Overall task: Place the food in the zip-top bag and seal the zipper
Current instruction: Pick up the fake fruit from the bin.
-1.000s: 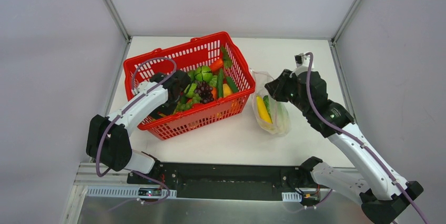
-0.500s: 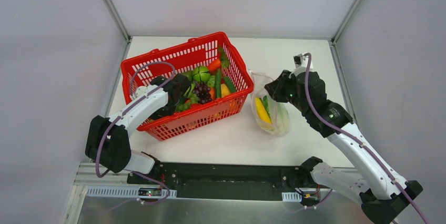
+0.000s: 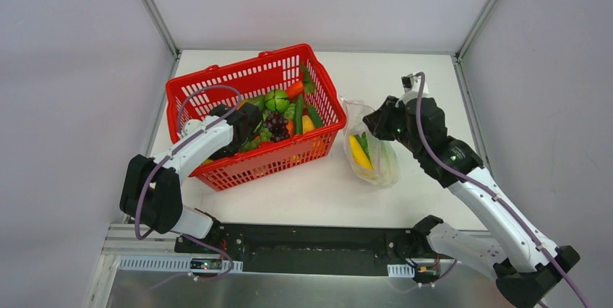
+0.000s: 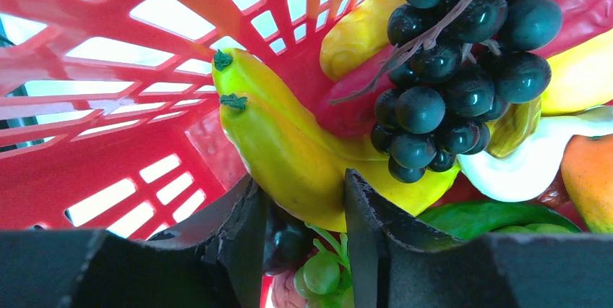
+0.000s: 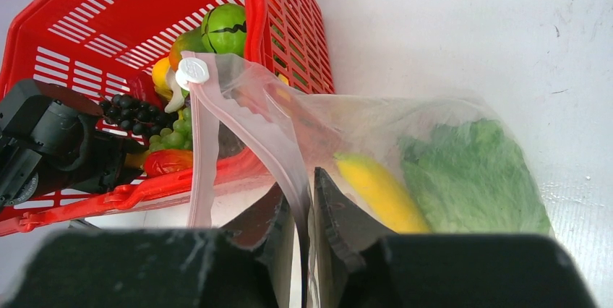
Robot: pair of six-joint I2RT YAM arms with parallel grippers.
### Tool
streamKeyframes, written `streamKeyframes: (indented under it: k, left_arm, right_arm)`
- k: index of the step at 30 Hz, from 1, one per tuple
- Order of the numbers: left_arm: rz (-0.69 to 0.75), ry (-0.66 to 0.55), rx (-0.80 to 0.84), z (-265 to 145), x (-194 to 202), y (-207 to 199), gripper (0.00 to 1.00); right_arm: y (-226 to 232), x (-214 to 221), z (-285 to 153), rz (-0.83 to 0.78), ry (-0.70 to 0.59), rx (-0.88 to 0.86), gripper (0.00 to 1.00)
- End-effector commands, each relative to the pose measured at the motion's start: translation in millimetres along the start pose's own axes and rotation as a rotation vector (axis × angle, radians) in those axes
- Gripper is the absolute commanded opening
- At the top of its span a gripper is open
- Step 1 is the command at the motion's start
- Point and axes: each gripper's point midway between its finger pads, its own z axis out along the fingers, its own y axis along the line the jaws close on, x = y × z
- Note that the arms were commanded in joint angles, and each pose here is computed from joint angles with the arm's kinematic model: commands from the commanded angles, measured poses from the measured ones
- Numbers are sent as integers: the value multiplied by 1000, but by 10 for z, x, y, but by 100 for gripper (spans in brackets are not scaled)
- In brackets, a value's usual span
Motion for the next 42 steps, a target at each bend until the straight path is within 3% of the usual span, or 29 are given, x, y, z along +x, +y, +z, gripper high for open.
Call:
streamKeyframes:
  k: [1, 6, 11, 19, 32, 42]
  left_arm:
    - [22, -55, -1, 70, -74, 1, 19]
    - [34, -67, 43, 24, -145, -34, 0]
    - [41, -97, 125, -137, -292, -97, 0]
    - [27, -246, 339, -685, -756, -241, 0]
    - [144, -419, 514, -1136, -1252, -351, 0]
    - [148, -404, 846, -1512, -1382, -445, 0]
  right_arm:
    - [11, -72, 43, -11, -27, -3, 18]
    - [24, -70, 63, -12, -24, -7, 18]
    - [21, -79, 64, -10, -27, -6, 18]
    - [25, -76, 68, -4, -26, -9, 18]
    - [25, -82, 42, 1, -33, -14, 18]
    - [39, -68, 48, 8, -26, -21, 18]
